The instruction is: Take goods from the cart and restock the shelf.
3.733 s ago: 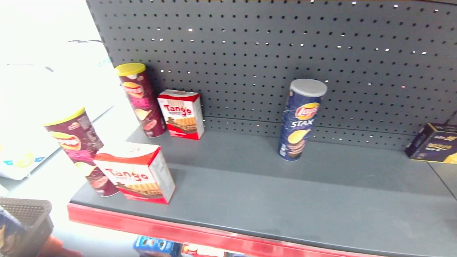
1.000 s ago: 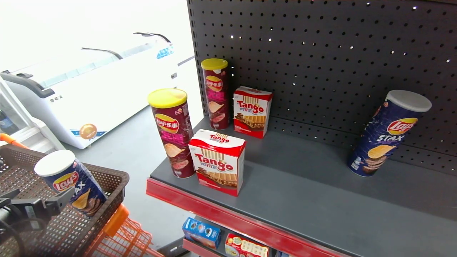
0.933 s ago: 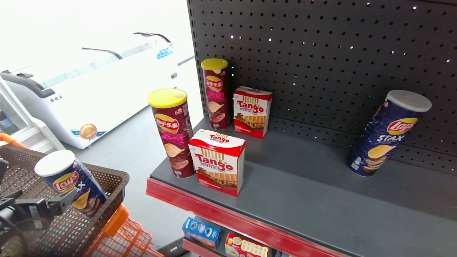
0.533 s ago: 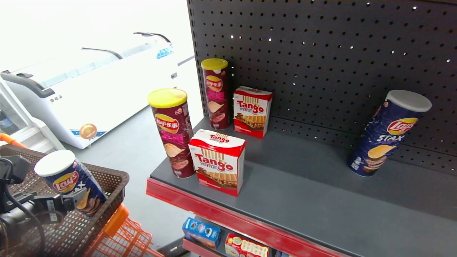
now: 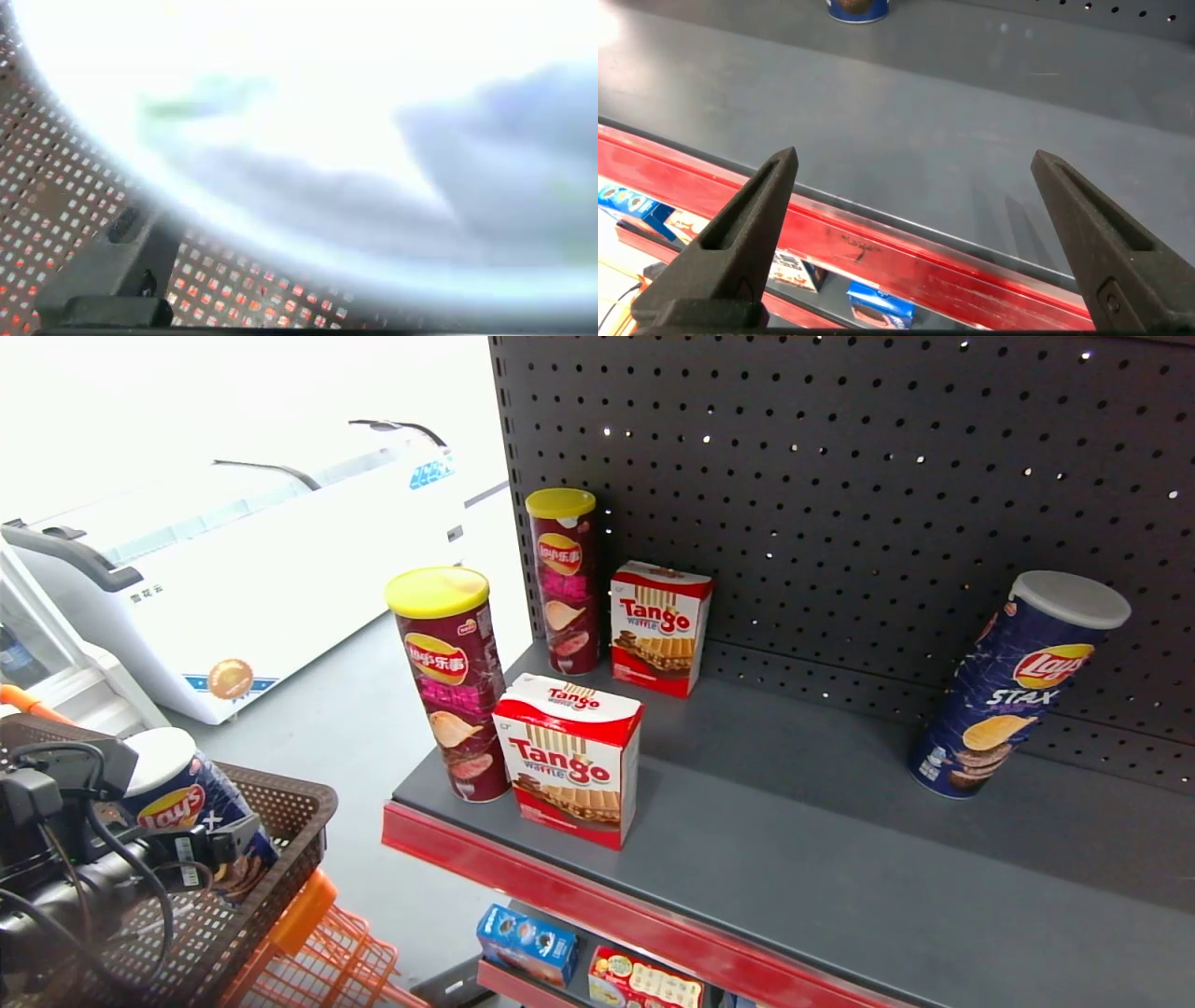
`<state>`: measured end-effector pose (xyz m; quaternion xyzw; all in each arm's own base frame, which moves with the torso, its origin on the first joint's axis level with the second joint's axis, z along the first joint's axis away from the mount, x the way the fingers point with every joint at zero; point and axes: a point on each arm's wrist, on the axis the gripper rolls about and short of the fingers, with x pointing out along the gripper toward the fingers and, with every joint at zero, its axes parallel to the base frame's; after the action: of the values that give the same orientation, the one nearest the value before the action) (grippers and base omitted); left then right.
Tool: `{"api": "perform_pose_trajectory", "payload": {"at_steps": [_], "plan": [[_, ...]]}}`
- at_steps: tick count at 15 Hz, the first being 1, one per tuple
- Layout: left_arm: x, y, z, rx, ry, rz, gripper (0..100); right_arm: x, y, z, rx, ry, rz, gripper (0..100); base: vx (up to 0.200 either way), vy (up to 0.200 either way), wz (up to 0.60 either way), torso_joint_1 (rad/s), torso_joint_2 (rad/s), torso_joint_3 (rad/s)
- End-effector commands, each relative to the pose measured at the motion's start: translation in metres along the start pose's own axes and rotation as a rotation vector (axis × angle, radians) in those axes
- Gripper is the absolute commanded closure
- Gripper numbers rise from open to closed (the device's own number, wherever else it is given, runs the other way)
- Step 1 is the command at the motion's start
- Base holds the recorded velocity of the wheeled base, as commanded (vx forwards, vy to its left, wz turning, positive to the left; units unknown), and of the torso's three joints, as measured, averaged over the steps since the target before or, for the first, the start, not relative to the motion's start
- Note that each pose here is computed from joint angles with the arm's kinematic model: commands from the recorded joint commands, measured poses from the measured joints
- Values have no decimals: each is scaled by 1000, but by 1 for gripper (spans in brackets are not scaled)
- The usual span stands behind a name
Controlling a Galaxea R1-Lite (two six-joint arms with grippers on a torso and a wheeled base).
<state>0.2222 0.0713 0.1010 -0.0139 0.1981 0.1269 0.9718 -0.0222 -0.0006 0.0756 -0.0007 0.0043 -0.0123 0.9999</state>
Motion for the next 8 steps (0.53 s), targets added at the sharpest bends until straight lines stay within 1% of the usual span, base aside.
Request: {"api": "perform_pose_trajectory", "payload": {"at_steps": [1, 2, 4, 5, 7, 8], "plan": [[11, -3, -3, 5, 26, -15, 0, 0, 0, 0, 0, 1, 0, 0, 0, 0, 0, 0, 0, 0], [13, -5, -3, 7, 28, -21, 0, 0, 0, 0, 0, 1, 0, 0, 0, 0, 0, 0, 0, 0], [19, -6, 1, 10, 11, -25, 0, 0, 0, 0, 0, -1, 0, 0, 0, 0, 0, 0, 0, 0], [25, -8, 4, 12, -5, -31, 100, 0, 0, 0, 0, -1, 0, 0, 0, 0, 0, 0, 0, 0], [31, -8, 10, 16, -31, -30, 100, 0, 0, 0, 0, 1, 0, 0, 0, 0, 0, 0, 0, 0], [31, -8, 10, 19, -34, -30, 100, 0, 0, 0, 0, 1, 0, 0, 0, 0, 0, 0, 0, 0]]}}
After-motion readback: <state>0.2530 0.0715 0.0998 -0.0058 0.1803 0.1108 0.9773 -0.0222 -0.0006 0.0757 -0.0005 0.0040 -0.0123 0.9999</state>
